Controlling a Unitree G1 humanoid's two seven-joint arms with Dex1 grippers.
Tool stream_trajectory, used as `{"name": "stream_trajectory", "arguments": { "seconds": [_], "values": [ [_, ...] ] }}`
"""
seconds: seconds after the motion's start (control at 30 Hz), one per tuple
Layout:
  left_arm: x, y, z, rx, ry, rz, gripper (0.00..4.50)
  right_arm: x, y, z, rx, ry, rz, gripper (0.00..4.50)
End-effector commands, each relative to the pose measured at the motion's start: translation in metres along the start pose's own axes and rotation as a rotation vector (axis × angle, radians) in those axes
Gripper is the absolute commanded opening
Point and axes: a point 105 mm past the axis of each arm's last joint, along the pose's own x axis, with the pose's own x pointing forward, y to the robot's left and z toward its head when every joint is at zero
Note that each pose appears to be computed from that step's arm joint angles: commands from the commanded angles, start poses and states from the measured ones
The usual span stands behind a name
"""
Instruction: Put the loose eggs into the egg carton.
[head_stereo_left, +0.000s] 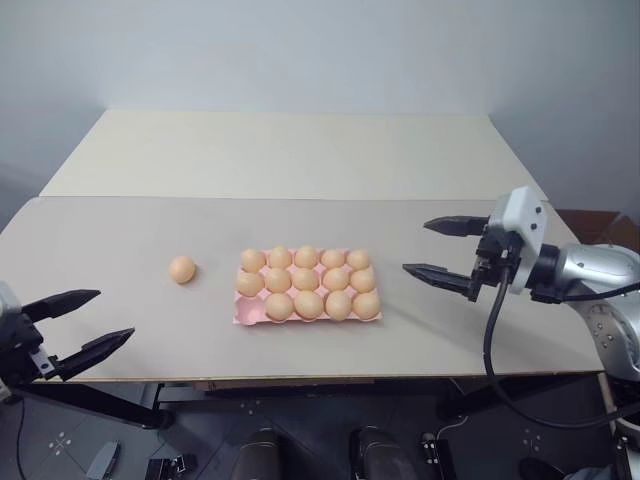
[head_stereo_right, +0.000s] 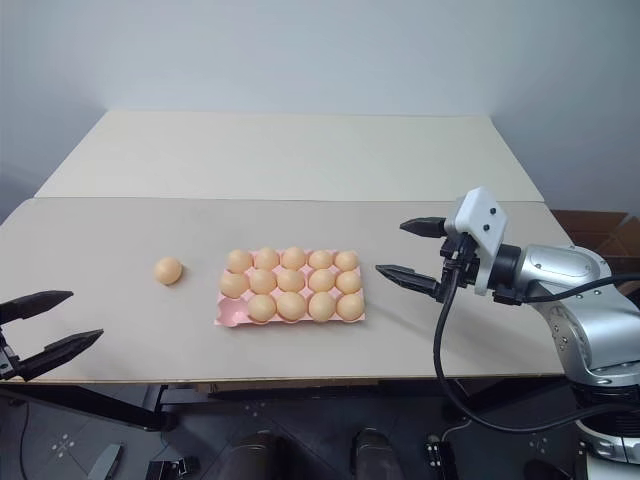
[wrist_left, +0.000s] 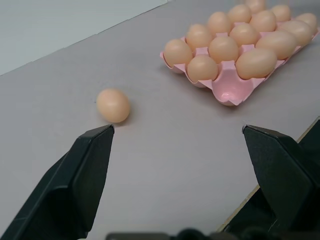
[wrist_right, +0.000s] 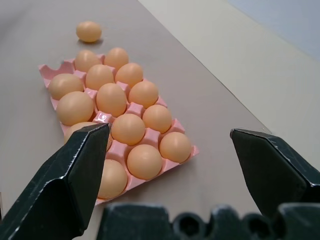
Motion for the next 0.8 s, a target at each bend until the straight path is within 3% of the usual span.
{"name": "stream_trajectory", "arguments": {
  "seconds": [0.03, 0.17, 0.53, 0.77, 0.8],
  "values": [
    [0.004, -0.001, 0.012, 0.039, -0.036, 0.016, 4.47, -0.003, -0.005, 0.014, -0.057, -0.031, -0.019, 4.5],
    [0.016, 0.01, 0.008, -0.049, 0.023, 0.087, 4.47, -0.004, -0.006, 0.017, -0.068, -0.032, -0.024, 4.5],
    [0.11, 0.056, -0.013, -0.399, 0.202, 0.389, 4.47, -0.002, -0.007, 0.025, -0.083, -0.045, -0.026, 4.5],
    [0.156, 0.049, -0.032, -0.463, 0.306, 0.376, 4.47, -0.003, -0.007, 0.028, -0.09, -0.05, -0.049, 4.5],
    [0.161, 0.048, -0.032, -0.463, 0.306, 0.37, 4.29, -0.003, -0.007, 0.028, -0.09, -0.049, -0.054, 4.5]
  ]
}}
